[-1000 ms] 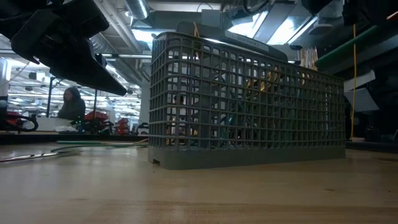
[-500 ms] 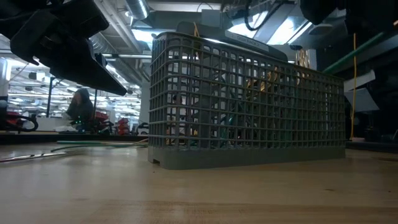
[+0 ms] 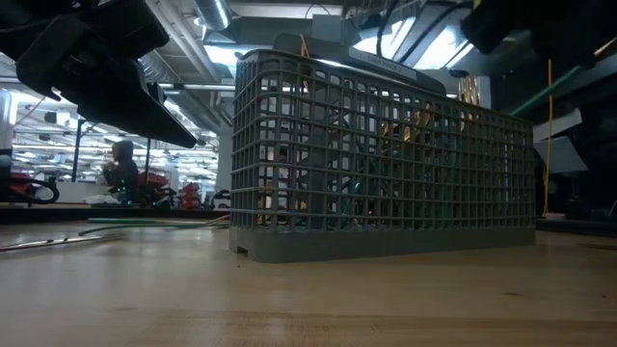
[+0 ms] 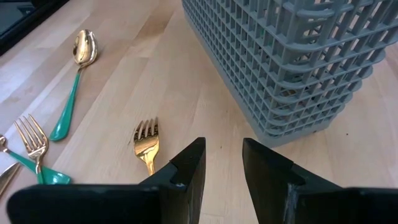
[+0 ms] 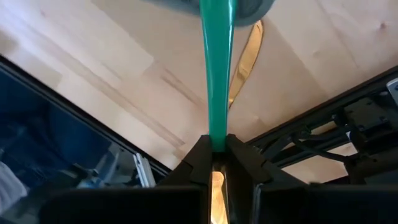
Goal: Sort silverware
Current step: Put the gold knife into the gray silverware organizer
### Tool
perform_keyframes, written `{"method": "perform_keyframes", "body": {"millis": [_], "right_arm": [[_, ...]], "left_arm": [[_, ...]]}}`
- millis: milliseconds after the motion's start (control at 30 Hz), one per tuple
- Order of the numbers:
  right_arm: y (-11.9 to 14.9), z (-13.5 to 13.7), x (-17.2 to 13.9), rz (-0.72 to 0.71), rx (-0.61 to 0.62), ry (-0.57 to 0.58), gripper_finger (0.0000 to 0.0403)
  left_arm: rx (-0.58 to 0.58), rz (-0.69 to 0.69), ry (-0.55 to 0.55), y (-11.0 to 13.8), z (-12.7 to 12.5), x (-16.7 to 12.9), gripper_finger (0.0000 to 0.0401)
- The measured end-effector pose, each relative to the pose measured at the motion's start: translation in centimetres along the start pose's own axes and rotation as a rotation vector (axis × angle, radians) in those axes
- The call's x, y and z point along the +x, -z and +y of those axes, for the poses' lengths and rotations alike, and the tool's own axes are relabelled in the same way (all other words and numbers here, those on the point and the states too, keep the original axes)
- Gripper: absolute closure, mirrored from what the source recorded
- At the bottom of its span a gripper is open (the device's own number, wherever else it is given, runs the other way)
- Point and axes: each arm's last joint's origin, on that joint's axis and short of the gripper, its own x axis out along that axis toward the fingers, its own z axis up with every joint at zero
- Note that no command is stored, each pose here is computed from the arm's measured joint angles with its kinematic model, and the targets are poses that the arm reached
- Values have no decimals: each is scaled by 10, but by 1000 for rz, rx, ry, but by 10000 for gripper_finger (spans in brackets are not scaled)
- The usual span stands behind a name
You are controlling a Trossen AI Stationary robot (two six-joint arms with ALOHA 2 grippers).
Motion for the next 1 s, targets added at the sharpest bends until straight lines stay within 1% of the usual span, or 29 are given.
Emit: {"method": "perform_keyframes", "body": {"millis": [300,500,667,1000], "right_arm": [[-17,-17,-9,-17,112,-44,371],[-21,-14,-7,77,152,-122,371],[-29,-11,-2,111,175,-128,371],[-56,-20,4,131,260,-130,371]], "left_arm": [[-17,0,0,0,0,0,301],[-16,0,0,0,0,0,301],[-7,0,0,0,0,0,301],[4,0,0,0,0,0,301]]}}
